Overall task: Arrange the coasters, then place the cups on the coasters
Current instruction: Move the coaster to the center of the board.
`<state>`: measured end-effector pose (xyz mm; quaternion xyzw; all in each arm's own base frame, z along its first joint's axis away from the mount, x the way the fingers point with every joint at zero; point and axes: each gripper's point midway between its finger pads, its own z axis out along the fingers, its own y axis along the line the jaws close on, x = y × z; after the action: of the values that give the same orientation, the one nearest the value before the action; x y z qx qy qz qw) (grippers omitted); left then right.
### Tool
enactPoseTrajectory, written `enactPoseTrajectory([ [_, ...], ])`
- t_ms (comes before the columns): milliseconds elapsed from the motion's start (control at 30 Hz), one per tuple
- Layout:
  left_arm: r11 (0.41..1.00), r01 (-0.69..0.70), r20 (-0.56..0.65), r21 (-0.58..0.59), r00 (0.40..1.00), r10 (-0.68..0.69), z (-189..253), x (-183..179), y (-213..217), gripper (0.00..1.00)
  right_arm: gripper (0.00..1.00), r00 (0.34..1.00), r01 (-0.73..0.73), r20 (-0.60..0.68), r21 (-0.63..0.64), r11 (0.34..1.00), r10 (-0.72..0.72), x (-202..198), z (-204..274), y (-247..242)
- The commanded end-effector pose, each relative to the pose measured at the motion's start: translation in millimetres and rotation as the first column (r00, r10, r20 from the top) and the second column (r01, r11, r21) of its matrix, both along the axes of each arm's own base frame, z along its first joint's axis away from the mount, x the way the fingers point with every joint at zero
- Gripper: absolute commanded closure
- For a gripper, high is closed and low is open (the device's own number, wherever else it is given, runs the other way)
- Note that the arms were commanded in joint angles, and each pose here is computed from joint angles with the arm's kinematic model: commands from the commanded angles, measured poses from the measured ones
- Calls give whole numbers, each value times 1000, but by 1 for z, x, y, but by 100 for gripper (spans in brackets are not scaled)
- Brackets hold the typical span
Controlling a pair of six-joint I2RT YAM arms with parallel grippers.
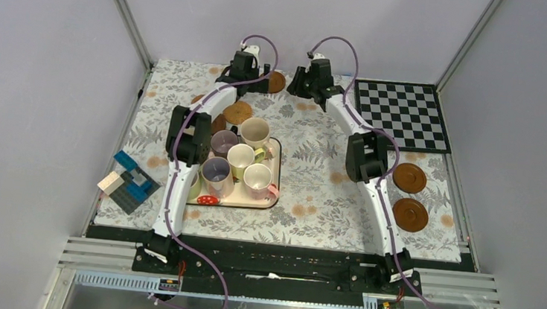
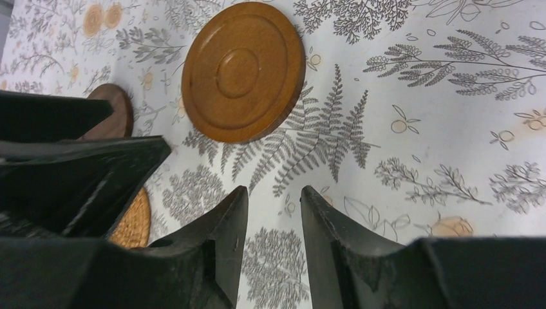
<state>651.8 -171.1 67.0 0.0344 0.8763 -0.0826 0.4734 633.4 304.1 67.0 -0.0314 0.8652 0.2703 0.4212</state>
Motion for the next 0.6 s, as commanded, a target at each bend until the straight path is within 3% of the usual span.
enactPoseTrajectory([
  [0, 999, -43, 143, -26, 989, 46, 65, 14, 11, 5, 57, 988, 41, 143, 96, 995, -55, 24, 36, 23],
  [300, 997, -66, 188, -49, 979, 74, 53, 37, 11, 7, 50, 990, 59, 120, 88, 994, -70, 23, 21, 24],
  [567, 996, -34, 262, -81, 963, 54, 47, 60, 0, 9, 47, 991, 41, 127, 72, 997, -50, 17, 43, 14],
])
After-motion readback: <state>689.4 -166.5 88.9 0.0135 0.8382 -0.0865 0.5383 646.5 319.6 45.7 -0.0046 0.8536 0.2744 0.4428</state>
